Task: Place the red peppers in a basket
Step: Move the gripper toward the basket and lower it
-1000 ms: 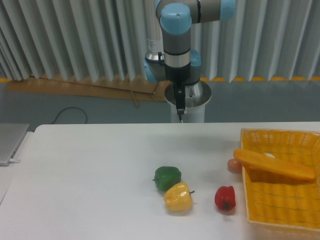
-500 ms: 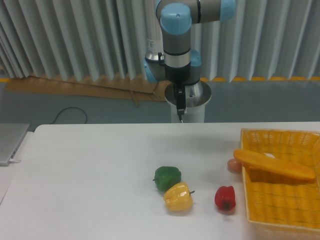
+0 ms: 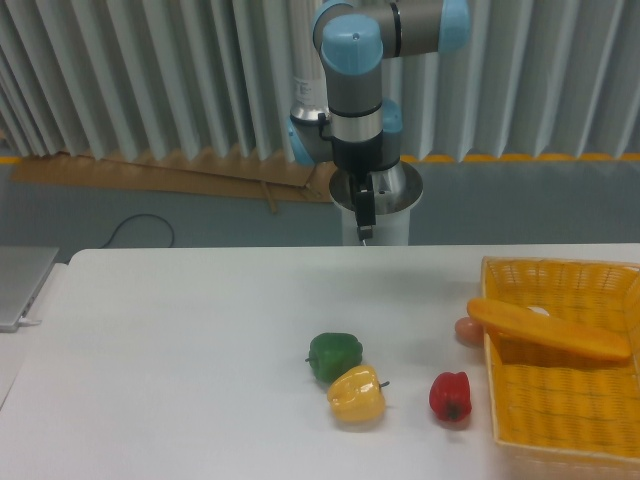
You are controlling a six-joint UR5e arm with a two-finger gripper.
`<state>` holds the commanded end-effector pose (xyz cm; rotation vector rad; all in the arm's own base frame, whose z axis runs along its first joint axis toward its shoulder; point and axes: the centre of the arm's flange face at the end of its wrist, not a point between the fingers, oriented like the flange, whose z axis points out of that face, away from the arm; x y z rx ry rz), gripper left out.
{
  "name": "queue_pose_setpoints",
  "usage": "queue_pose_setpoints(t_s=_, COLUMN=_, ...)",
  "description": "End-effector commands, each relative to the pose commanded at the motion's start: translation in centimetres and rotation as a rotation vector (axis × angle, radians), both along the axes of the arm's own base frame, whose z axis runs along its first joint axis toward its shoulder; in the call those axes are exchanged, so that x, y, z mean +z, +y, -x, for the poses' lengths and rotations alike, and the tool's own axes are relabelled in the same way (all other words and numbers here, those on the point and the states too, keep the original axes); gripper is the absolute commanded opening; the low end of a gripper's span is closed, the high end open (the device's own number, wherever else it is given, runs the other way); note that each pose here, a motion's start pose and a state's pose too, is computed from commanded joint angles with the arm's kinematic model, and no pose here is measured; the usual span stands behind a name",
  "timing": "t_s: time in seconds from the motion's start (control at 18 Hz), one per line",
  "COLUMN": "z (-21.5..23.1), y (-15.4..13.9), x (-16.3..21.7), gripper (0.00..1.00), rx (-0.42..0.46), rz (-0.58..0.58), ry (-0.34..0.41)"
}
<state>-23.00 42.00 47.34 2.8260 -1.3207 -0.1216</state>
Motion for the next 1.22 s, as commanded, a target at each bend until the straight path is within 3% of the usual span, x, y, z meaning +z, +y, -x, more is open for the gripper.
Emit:
queue_pose_setpoints(t_s=0.89, z=5.0, y=-1.1, x=-0.3, gripper=1.00, rx=0.094, rz=-0.027, ry=0.015)
queue_pose_setpoints(t_s=1.22, z=7.9, y=1.2, x=-2.7, gripper=1.00, rx=0.098, rz=-0.027, ry=0.028)
